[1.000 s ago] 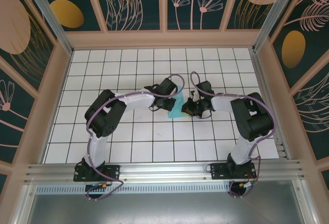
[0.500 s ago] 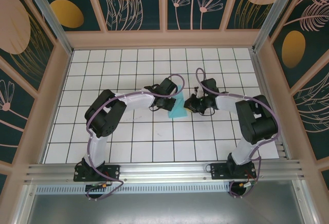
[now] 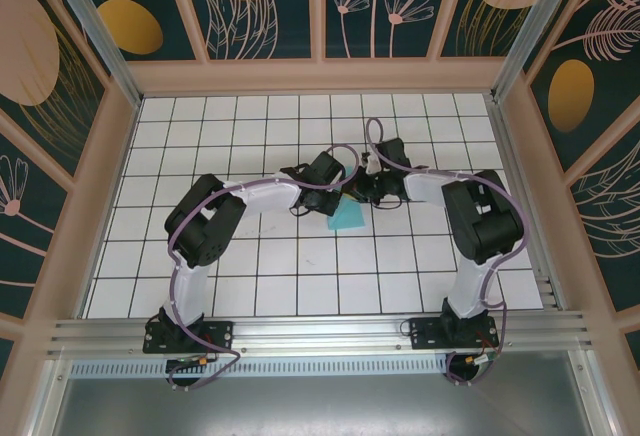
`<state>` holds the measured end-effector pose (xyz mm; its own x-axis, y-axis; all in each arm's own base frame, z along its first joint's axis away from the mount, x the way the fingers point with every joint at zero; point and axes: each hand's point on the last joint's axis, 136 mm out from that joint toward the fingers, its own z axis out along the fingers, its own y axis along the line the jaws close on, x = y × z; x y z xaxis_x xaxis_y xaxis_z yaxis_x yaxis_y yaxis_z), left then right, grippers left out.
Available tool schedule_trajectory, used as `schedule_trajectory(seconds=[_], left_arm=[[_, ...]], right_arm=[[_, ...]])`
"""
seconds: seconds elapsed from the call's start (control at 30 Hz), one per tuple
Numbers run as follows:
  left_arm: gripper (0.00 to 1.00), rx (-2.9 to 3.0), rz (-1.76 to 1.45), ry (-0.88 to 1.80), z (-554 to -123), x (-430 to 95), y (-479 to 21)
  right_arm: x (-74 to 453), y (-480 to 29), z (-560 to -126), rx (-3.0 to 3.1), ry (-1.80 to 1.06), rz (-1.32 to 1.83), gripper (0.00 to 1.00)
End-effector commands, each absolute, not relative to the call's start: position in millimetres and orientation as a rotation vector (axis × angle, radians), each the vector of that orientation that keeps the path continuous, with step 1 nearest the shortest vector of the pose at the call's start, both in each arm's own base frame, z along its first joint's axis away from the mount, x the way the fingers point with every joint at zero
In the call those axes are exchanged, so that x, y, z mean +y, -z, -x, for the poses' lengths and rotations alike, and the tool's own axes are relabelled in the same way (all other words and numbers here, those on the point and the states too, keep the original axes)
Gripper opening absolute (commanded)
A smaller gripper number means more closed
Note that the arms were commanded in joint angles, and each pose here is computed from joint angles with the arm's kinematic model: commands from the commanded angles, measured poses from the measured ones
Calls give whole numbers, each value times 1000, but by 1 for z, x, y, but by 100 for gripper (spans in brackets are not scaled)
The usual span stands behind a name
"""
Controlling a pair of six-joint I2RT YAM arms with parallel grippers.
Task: Fold a paper plane with a square sheet of paper (fold left side to right side)
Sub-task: Fold the triangle a second time at the center of the table.
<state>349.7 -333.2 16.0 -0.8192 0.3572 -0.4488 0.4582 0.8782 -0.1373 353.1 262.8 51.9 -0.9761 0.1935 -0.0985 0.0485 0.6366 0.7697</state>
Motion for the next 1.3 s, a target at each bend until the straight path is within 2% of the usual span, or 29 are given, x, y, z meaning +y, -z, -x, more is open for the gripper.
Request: schedule_trajectory(seconds=[0.0, 0.97, 1.13, 1.27], left_arm=[[9, 2659, -618, 310, -346, -327, 0], [9, 2658, -603, 282, -349, -325, -2], [14, 2621, -590, 307, -354, -329, -25], [28, 2577, -572, 317, -359, -331, -56]], right_arm=[[267, -49, -356, 2686, -1261, -198, 10], [231, 14, -329, 2895, -951, -248, 10], [226, 23, -322, 2926, -916, -257, 10], [224, 28, -319, 2936, -915, -269, 10]])
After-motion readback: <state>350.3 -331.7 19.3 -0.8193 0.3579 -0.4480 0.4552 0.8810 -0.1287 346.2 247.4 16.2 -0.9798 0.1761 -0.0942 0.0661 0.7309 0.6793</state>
